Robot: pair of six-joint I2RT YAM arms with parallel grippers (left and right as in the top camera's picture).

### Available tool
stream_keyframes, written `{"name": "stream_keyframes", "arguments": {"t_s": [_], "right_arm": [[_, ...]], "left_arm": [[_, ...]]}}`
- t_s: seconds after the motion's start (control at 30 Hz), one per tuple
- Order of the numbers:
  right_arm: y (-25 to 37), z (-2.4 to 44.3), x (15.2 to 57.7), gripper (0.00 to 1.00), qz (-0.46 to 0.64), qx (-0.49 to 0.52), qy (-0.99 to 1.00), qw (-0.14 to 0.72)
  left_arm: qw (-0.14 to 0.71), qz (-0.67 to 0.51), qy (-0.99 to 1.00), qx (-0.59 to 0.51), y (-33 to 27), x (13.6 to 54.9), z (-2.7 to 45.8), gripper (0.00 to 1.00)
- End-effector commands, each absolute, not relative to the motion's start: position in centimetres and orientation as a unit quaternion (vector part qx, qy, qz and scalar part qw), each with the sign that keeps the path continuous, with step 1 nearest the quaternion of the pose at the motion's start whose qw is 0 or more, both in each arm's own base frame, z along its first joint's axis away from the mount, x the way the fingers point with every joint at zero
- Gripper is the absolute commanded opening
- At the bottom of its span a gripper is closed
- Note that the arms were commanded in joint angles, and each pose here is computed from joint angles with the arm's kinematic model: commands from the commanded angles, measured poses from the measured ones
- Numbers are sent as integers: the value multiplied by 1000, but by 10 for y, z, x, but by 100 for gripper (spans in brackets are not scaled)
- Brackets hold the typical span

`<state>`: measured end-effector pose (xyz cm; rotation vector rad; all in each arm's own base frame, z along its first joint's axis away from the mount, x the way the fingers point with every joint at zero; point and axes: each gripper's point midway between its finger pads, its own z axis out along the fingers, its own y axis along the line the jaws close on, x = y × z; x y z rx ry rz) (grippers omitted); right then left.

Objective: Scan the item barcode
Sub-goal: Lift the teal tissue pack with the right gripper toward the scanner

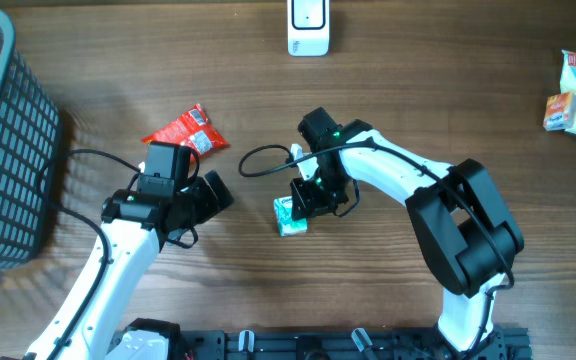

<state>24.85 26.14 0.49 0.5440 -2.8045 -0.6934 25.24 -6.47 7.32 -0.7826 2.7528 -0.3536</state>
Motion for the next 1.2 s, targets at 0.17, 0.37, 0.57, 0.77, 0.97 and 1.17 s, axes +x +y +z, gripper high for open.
{"name": "stream_keyframes", "arguments": {"t_s": [0.17,0.37,0.57,0.77,0.97,1.17], "right_arm": [[265,6,243,4,-263,176,-941,117],[266,18,253,4,-316,151,-929,122],[269,57,278,4,-472,162,-863,86],[237,98,324,4,-590,127,-797,12],[213,139,346,4,-680,121,-722,-43],[208,167,367,4,-723,102,-683,-20]], "left_arm": [[126,-111,948,-270,-62,251,69,99],[126,-111,948,-270,-62,251,69,99],[128,-108,948,-271,-61,251,69,99],[129,-107,948,-271,-61,251,68,99],[130,-107,948,-271,-61,252,69,99],[130,-108,948,-271,-61,252,69,99]]}}
